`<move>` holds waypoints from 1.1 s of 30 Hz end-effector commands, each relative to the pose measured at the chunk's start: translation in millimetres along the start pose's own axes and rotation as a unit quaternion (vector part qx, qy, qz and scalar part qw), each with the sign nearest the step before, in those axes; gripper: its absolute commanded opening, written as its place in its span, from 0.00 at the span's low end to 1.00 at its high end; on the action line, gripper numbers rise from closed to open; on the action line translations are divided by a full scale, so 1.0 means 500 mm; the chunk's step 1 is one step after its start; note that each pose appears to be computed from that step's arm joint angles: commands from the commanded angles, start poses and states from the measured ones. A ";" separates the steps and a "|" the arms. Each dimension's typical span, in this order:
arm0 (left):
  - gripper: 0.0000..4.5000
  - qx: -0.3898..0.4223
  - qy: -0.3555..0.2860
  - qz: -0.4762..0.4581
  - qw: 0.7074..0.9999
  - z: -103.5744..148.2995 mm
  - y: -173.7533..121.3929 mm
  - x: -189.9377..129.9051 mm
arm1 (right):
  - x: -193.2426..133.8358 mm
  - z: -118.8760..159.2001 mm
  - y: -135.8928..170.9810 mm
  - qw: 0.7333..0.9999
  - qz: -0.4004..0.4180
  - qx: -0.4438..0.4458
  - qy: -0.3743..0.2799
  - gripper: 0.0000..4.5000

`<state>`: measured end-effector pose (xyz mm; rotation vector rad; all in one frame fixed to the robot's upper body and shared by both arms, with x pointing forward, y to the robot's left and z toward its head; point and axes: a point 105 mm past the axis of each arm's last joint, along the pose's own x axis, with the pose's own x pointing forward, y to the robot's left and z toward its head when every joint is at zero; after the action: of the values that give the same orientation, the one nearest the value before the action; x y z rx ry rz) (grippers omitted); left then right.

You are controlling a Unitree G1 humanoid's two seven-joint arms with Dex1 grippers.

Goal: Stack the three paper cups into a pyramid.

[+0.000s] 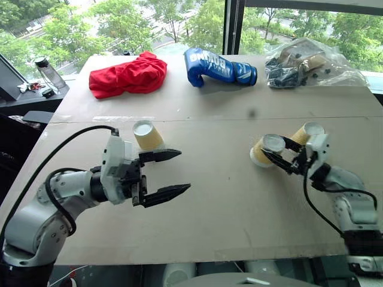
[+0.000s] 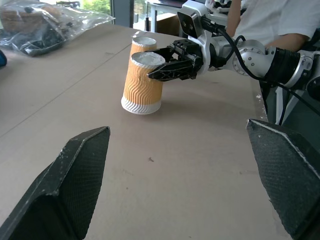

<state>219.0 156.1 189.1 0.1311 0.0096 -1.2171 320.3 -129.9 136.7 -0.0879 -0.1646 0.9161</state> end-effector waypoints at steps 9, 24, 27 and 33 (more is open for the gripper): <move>1.00 0.034 0.019 0.064 0.997 0.010 0.029 -0.068 | 0.173 -0.005 0.078 0.992 0.124 0.003 0.022 0.63; 1.00 0.009 -0.031 0.011 0.999 0.056 0.030 -0.007 | 0.041 0.063 0.033 0.998 0.052 -0.043 -0.004 1.00; 1.00 -0.014 -0.051 -0.007 0.999 0.079 0.044 0.031 | -0.022 0.088 -0.021 0.996 -0.036 -0.081 0.001 1.00; 1.00 -0.016 -0.046 -0.058 0.997 0.094 0.044 0.080 | -0.139 0.108 -0.112 0.978 -0.171 -0.117 0.033 1.00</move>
<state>252.2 124.4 231.3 0.0446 -0.0378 -1.3107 315.8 -213.2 179.8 -0.2870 -0.1723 0.5794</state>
